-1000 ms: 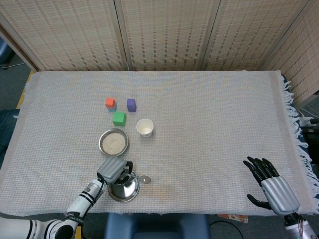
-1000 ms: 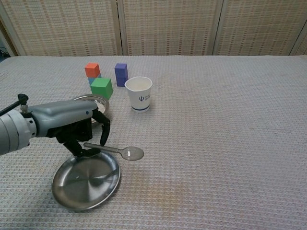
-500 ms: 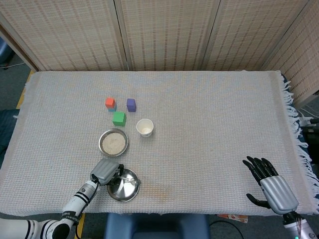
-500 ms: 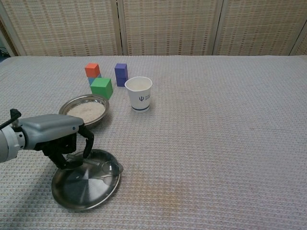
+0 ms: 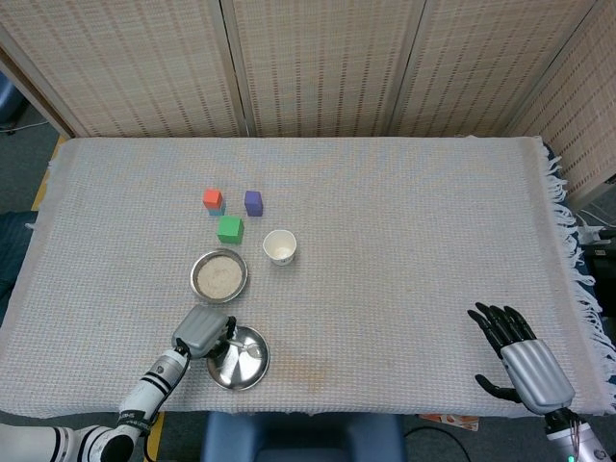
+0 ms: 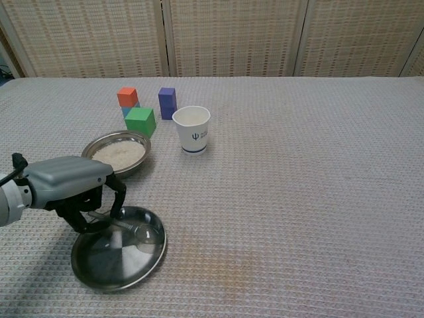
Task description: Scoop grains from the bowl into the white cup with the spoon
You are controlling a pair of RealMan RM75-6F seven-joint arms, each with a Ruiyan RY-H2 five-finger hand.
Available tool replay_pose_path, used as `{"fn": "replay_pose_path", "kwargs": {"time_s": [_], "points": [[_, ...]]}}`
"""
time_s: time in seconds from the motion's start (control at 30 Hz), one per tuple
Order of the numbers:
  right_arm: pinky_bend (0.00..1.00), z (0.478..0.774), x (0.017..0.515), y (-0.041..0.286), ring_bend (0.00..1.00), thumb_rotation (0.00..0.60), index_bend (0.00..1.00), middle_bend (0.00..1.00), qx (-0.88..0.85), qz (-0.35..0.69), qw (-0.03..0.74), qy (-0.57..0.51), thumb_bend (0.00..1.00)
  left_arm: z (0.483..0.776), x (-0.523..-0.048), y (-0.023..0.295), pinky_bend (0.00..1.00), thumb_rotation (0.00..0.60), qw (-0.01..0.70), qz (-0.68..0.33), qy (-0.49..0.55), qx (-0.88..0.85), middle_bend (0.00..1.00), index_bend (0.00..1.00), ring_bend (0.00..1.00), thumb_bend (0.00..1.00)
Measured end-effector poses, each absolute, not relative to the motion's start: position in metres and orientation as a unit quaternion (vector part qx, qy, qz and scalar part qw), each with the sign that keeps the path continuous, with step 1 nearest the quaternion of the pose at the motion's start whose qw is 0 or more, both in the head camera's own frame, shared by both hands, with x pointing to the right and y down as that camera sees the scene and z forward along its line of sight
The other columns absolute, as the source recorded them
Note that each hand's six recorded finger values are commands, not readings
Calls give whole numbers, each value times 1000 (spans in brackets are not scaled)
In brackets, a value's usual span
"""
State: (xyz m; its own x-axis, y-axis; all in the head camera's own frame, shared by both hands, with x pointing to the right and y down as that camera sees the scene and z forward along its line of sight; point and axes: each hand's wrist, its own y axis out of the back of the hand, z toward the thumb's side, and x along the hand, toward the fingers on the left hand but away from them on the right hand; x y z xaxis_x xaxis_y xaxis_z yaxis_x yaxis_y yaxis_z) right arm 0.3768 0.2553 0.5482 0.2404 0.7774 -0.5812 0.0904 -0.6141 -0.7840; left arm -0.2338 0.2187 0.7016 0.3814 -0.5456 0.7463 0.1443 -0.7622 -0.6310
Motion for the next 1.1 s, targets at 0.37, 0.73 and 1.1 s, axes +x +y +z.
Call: {"fn": "replay_pose_path", "kwargs": {"time_s": [0.37, 0.73, 1.1], "points": [[0, 547, 376, 256, 0, 600, 0, 0, -719, 538, 321, -301, 129, 697, -237, 217, 1000, 600, 326, -541, 129, -765, 1000, 435, 1000, 470], [0, 546, 377, 256, 0, 600, 0, 0, -718, 538, 322, -303, 129, 688, -239, 212, 1000, 600, 329, -535, 142, -766, 1000, 319, 1000, 438], [0, 543, 380, 253, 0, 600, 0, 0, -713, 538, 325, -310, 129, 641, -272, 198, 634, 600, 326, -489, 264, -765, 603, 107, 544, 428]]}}
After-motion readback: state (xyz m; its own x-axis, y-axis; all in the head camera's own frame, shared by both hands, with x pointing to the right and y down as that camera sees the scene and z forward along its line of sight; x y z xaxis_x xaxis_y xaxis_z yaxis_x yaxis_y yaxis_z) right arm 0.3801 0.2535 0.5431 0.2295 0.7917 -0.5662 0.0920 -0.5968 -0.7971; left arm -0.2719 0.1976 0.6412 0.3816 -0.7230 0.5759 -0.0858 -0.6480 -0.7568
